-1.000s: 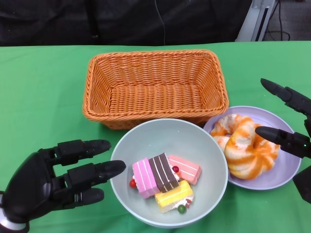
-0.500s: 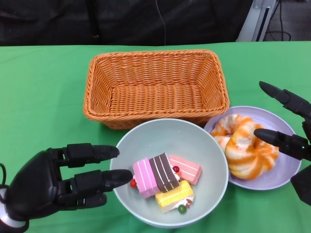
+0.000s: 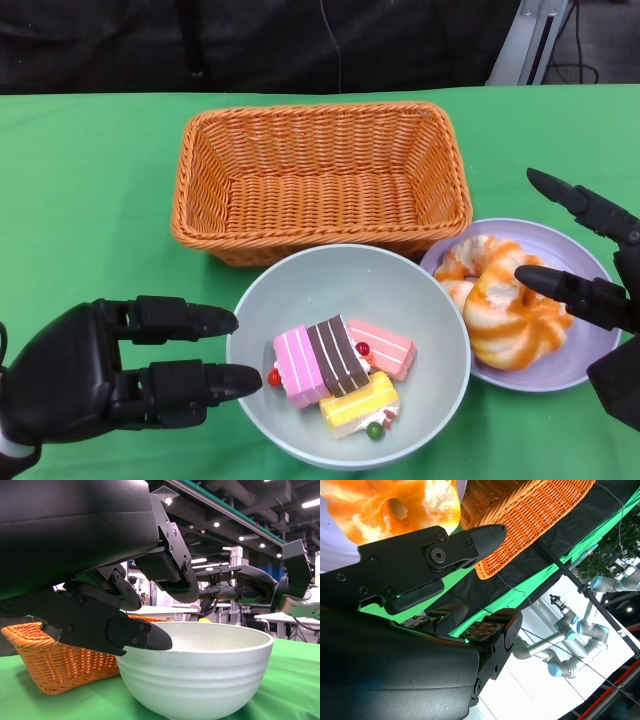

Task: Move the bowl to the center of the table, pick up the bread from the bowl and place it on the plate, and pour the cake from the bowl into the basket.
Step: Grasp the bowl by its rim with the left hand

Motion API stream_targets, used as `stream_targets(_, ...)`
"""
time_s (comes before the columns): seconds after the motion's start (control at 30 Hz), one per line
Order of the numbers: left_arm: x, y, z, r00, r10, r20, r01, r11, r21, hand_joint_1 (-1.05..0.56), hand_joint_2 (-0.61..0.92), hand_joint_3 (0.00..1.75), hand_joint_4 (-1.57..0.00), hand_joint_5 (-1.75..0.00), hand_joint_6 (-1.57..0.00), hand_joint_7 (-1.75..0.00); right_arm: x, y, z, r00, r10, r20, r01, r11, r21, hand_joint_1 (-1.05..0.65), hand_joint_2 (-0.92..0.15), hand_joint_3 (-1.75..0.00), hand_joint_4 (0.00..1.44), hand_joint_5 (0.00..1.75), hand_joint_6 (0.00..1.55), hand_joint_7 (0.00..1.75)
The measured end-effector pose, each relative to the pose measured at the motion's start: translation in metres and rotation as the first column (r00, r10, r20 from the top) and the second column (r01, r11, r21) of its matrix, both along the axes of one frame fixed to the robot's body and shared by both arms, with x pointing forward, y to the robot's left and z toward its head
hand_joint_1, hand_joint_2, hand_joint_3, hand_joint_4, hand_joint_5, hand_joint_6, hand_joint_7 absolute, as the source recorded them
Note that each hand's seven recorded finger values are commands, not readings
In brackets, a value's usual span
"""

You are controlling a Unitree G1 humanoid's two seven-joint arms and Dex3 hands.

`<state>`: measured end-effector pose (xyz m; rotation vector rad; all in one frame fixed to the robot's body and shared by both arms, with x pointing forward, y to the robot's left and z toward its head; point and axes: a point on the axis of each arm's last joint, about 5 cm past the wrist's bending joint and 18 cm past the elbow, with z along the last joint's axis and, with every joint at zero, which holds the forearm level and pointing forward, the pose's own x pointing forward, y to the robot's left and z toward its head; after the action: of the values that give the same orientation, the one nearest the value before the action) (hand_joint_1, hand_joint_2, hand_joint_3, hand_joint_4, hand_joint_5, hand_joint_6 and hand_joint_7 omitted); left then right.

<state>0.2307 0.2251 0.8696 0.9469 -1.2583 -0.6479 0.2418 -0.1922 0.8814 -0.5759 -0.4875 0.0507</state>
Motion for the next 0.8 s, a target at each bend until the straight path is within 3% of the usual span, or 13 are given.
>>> stream_targets(0.5,0.0003,-0.0024,0.0000,0.999,-0.033,-0.007,0.034,0.999,0.022,-0.38,0.92,0.17,-0.83,-0.04,-0.85,-0.03,0.0007,0.0060,0.0003,1.000,-0.009,0.012,0.009,1.000,0.009,-0.52,-0.91,0.00,0.72,0.02,0.50,0.00)
stream_targets(0.8,0.0078,-0.0038,0.0047,0.999,-0.053,0.009,0.052,0.994,0.095,-0.37,0.92,0.29,-0.86,-0.05,-0.81,-0.01,0.0009,0.0085,0.0003,1.000,-0.014,0.011,0.014,1.000,0.015,-0.53,-0.91,0.00,0.73,0.02,0.50,0.00)
